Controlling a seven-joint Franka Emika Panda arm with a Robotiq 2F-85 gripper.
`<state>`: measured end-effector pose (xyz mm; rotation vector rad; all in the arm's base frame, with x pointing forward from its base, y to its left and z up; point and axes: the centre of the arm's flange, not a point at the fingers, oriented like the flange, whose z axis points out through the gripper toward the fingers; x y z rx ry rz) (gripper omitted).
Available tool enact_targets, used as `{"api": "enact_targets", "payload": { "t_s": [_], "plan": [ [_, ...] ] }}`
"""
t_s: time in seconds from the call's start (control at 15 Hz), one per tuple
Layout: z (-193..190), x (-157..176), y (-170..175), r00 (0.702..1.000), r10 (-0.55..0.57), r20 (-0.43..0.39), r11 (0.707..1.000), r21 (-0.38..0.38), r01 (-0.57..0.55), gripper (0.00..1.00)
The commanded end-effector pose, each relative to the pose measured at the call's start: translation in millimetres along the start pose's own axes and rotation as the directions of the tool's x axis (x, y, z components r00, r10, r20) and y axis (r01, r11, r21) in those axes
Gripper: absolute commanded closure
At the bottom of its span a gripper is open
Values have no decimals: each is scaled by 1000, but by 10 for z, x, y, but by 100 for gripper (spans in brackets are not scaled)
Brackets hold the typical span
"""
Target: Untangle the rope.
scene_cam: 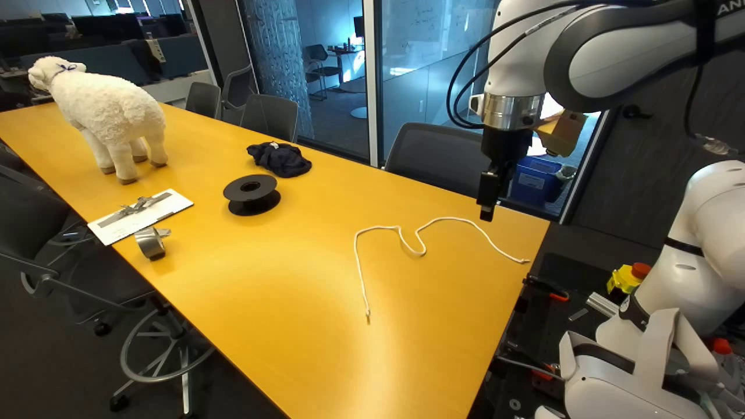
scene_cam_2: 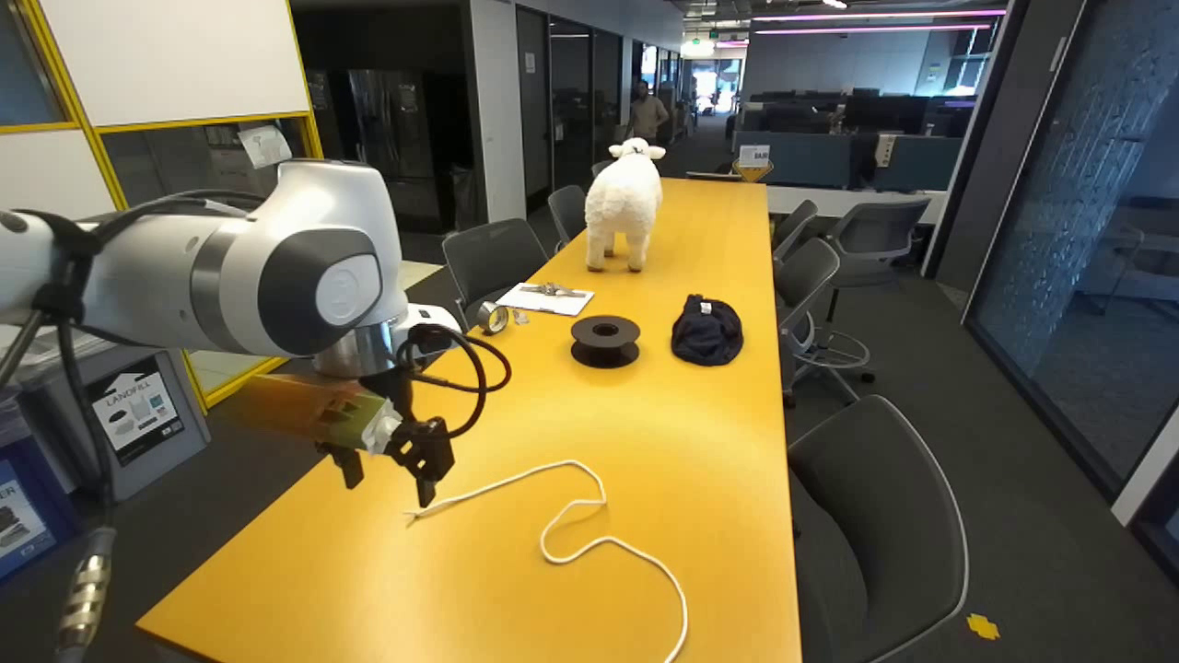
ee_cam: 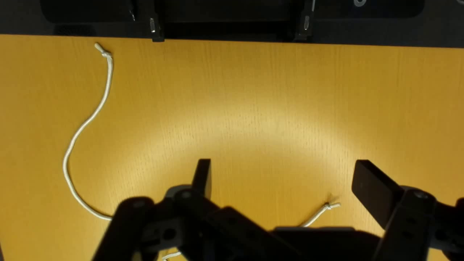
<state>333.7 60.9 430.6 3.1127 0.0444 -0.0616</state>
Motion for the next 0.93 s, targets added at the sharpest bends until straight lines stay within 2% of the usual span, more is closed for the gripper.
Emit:
{"api": "enact_targets", "payload": {
  "t_s": [0.0, 0.87],
  "plan": [
    [45, -17, 5, 1000, 1, 9, 1000, -1, -1, 0],
    [137, -47, 19, 1000, 5, 25, 1000, -3, -5, 0]
  ]
}}
